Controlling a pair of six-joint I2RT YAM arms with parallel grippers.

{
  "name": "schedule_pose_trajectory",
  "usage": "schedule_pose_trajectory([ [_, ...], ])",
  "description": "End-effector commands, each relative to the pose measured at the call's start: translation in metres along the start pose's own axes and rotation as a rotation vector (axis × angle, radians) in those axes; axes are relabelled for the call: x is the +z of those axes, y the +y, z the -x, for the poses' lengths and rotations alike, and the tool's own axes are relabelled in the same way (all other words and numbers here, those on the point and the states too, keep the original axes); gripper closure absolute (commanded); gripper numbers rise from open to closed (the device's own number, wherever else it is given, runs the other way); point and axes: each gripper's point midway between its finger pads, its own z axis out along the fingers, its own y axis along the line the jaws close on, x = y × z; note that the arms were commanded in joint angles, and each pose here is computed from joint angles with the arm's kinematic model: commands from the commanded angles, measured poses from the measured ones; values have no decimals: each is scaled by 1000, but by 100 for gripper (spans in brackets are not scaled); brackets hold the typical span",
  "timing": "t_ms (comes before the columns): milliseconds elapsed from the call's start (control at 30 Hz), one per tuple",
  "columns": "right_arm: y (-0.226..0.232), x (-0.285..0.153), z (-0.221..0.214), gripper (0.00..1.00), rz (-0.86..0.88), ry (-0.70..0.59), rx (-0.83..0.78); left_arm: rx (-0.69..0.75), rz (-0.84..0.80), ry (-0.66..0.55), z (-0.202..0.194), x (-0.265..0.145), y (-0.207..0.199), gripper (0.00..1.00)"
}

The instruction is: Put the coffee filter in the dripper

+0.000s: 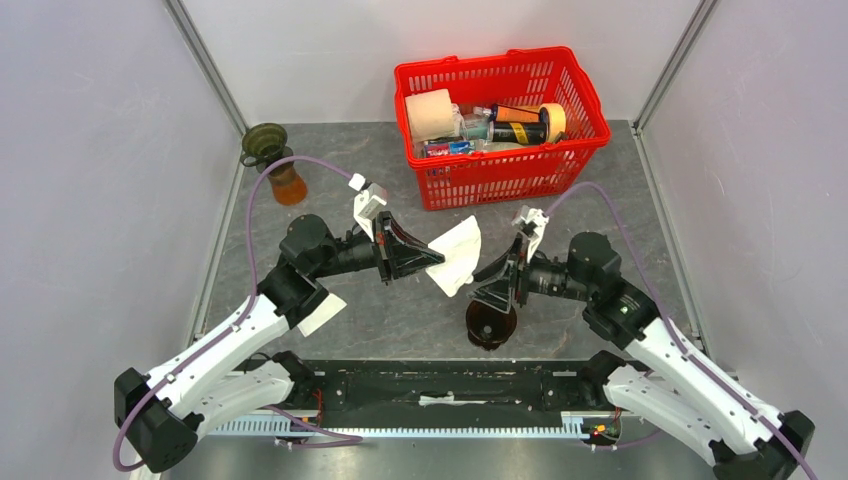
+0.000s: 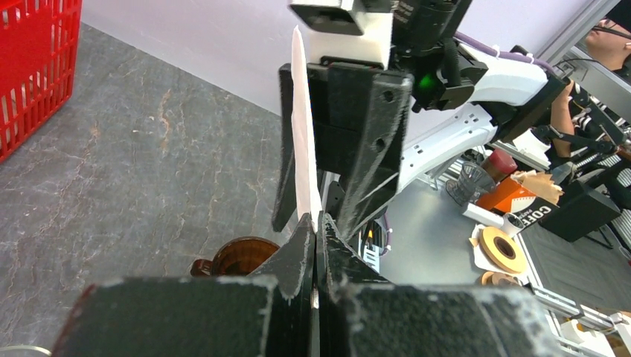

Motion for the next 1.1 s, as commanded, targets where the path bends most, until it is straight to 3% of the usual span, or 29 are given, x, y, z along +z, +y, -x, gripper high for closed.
schedule_pose_trajectory([
  [0,4,10,32,45,25,-69,-40,44,-12,-14,4,-2,-4,98],
  [67,6,12,34,49,41,-68,-37,43,-14,-13,4,-2,-5,98],
  [533,16,3,33,47,68,-56,-78,48,-15,-10,2,-4,-6,98],
  [1067,19,0,35,29,59,-40,-50,55,-26,-7,2,-4,-7,98],
])
